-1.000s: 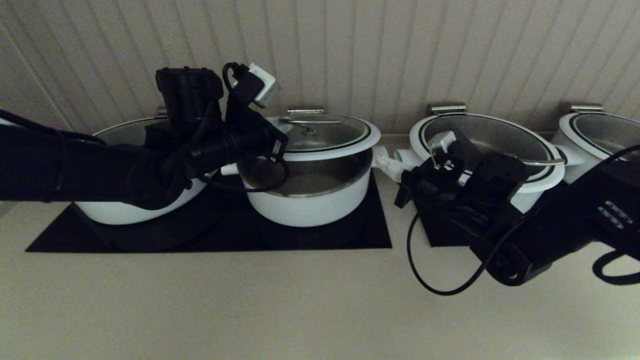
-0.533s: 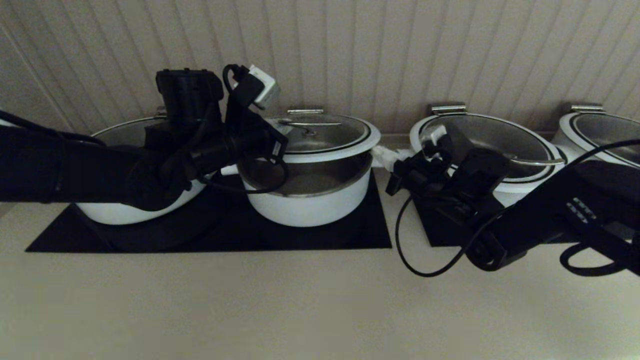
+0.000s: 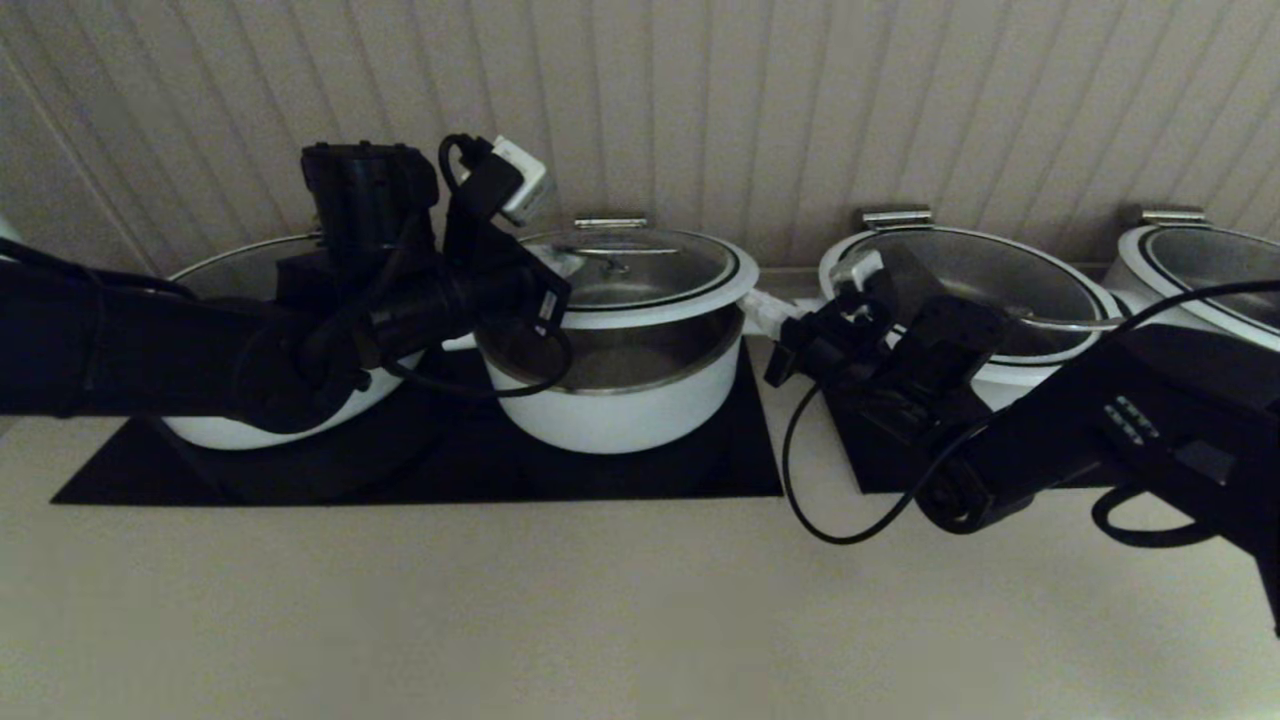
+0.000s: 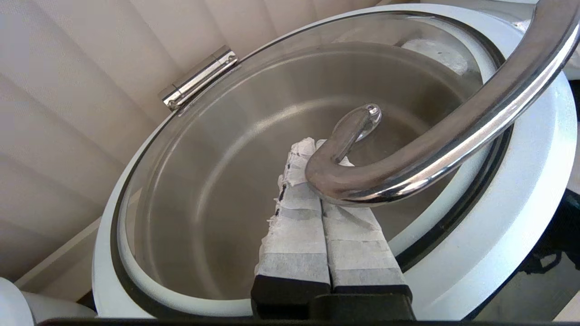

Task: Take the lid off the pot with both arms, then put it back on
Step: Hold the pot lid with the right arm

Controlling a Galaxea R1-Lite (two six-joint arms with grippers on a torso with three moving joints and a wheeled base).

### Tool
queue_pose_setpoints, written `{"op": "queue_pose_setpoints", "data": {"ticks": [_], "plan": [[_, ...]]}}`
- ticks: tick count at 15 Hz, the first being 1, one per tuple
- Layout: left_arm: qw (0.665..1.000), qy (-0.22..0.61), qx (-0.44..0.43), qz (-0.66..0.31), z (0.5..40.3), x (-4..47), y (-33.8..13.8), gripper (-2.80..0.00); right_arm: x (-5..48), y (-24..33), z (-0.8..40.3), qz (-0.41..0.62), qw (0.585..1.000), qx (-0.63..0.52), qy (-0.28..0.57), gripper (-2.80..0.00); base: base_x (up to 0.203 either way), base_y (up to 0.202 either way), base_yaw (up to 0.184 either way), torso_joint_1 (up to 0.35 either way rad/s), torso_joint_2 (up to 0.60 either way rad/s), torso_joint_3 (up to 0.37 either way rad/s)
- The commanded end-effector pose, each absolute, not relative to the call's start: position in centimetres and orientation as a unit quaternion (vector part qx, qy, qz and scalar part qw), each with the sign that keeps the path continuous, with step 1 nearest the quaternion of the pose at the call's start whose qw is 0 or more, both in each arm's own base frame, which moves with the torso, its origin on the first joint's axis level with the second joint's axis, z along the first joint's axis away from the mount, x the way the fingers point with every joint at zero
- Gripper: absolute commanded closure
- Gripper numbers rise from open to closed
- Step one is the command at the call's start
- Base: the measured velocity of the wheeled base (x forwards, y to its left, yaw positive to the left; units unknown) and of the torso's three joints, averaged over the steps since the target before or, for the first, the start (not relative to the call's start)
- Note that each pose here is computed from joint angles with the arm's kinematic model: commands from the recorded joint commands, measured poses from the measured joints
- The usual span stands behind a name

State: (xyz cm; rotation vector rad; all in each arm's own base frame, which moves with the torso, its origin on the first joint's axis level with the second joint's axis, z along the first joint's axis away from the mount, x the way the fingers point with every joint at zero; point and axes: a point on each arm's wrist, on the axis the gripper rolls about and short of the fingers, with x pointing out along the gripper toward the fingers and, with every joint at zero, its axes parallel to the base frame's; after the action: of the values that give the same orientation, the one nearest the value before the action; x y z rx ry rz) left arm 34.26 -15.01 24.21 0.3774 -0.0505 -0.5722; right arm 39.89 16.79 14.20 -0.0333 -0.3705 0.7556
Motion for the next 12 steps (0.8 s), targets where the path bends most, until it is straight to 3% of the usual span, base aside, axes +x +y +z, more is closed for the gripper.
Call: {"op": "queue_pose_setpoints", "data": {"ticks": [1, 12], "plan": [[0.944, -0.029, 0.187, -0.272, 24.5, 34.3, -14.3, 0.00, 39.9, 16.8, 14.0, 0.368, 0.912, -0.017, -0.182, 0.00, 0.000, 0.000, 0.000, 0.000, 0.00, 0.000], [0.954, -0.029, 0.189, -0.230, 25.2, 35.0, -11.2, 0.00, 40.3, 17.0, 13.8, 0.368, 0.911, -0.018, -0.183, 0.00, 0.000, 0.000, 0.000, 0.000, 0.00, 0.000]]}}
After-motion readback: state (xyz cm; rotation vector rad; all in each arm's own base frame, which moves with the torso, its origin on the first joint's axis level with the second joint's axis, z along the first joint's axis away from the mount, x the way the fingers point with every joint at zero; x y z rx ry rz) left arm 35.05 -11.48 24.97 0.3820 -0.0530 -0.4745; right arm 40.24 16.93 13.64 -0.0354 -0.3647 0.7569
